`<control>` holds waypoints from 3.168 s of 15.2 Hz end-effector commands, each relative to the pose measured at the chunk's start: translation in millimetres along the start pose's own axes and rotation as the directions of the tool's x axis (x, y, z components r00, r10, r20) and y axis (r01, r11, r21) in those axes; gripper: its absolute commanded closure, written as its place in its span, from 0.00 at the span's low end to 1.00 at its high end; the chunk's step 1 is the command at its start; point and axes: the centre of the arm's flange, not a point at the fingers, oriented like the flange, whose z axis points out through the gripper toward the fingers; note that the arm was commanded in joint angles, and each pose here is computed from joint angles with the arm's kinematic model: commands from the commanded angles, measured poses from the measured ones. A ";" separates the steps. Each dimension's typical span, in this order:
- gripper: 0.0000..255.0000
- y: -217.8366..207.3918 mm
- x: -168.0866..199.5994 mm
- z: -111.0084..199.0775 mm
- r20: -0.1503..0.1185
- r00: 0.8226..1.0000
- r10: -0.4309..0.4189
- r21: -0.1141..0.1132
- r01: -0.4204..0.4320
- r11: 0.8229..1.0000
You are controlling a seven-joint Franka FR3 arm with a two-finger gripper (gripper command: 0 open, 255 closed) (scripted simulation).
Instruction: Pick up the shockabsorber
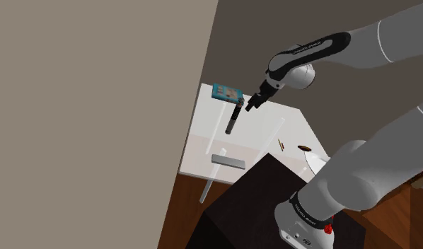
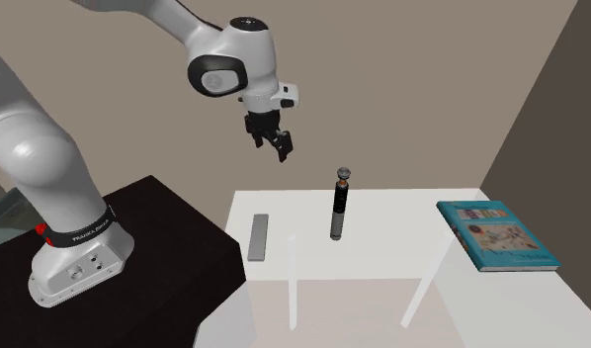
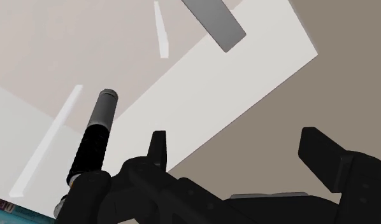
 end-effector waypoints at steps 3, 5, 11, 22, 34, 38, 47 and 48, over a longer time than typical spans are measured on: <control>0.00 37.3 13.3 30.7 -0.045 0.999 0.002 -0.004 -0.002 1.000; 0.00 55.6 21.5 45.9 -0.066 0.998 0.003 -0.005 -0.004 1.000; 0.00 110.5 47.8 90.2 -0.130 0.991 0.007 -0.008 -0.008 1.000; 0.00 169.7 73.3 154.3 -0.195 0.981 0.010 -0.011 -0.012 1.000; 1.00 171.7 69.6 172.1 -0.195 0.981 0.010 -0.011 -0.012 1.000; 1.00 171.2 70.5 167.5 -0.195 0.981 0.010 -0.011 -0.012 1.000; 1.00 165.9 80.3 121.3 -0.195 0.981 0.010 -0.011 -0.012 1.000; 1.00 165.4 81.4 116.2 -0.195 0.981 0.010 -0.011 -0.012 1.000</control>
